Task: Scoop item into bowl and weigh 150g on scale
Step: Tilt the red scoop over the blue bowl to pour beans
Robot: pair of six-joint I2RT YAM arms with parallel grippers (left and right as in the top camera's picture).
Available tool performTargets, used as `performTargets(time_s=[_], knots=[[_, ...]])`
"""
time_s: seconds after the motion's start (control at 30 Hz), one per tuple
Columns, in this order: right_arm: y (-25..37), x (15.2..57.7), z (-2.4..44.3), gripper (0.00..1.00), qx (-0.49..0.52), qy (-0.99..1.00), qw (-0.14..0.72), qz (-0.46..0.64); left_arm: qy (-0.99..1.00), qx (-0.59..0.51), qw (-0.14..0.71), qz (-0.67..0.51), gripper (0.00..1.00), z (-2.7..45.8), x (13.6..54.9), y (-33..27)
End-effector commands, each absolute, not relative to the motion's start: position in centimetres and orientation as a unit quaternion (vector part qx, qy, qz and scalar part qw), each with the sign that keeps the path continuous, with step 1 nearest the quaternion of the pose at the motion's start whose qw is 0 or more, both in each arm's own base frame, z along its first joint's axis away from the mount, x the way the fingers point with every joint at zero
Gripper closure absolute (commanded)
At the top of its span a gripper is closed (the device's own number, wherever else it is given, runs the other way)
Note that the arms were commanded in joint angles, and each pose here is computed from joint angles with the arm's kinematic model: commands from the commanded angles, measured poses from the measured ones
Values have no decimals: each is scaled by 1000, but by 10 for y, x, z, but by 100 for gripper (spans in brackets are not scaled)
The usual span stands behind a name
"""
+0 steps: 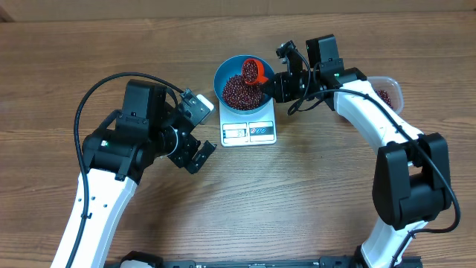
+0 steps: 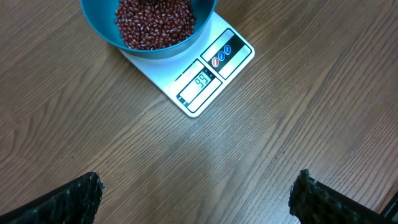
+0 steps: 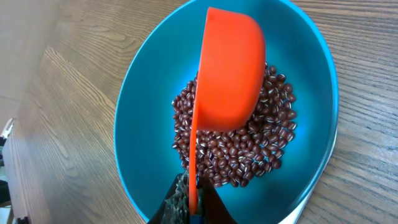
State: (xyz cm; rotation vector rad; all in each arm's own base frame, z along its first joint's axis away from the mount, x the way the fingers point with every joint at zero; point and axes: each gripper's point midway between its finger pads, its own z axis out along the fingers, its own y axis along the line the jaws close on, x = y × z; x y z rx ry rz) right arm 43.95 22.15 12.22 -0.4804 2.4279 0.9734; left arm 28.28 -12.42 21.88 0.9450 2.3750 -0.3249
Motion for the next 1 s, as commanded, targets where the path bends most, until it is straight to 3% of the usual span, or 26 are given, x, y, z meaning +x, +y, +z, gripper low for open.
performTargets(time_s=[0.0,0.33,0.97], knots=[[221,438,140,96,-206,876,263,347,881,354,289,-120,0,227,287,-126],[223,430,170,96,-235,864,294,334,881,354,289,-120,0,227,287,-126],[229,424,172,96,-266,879,317,237,881,354,289,-120,0,227,287,-126]])
